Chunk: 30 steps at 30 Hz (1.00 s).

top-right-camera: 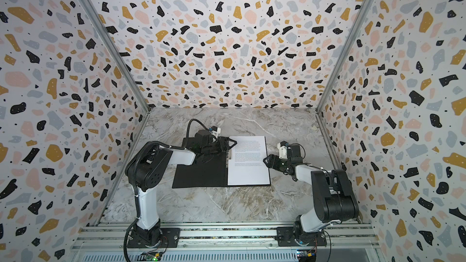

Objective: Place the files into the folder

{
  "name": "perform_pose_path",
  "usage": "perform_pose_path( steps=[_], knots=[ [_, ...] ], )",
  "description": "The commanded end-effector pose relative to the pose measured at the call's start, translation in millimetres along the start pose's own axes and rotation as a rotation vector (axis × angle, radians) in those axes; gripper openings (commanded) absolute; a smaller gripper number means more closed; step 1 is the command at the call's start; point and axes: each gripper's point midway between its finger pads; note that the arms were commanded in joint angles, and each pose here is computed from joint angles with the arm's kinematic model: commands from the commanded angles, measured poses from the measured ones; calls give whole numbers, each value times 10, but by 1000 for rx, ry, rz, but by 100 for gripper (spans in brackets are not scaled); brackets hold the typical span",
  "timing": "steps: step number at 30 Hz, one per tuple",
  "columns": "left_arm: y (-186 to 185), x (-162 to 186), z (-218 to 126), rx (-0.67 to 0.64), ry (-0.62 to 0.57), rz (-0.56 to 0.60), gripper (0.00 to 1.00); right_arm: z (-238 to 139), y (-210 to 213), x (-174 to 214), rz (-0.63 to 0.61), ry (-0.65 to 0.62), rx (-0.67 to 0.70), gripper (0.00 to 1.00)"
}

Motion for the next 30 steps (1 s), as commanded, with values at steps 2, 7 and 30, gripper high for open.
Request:
perform_pose_path(
  steps=[2, 7, 30],
  knots=[
    [-117, -146, -7, 54, -42, 14, 100, 9, -69, 58, 20, 19, 21, 73],
    [-149, -158, -28, 66, -49, 10, 100, 1, -87, 86, 25, 22, 25, 73],
    [-368, -226, -252, 118, -109, 26, 100, -65, -98, 145, 26, 10, 24, 73]
  ],
)
Point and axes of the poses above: each gripper's point midway between its finger pads, its own z axis out along the fingers, its own y axis along the line the jaws close on, x = y × z, and after that the axes turned 11 degrees about z, right-handed
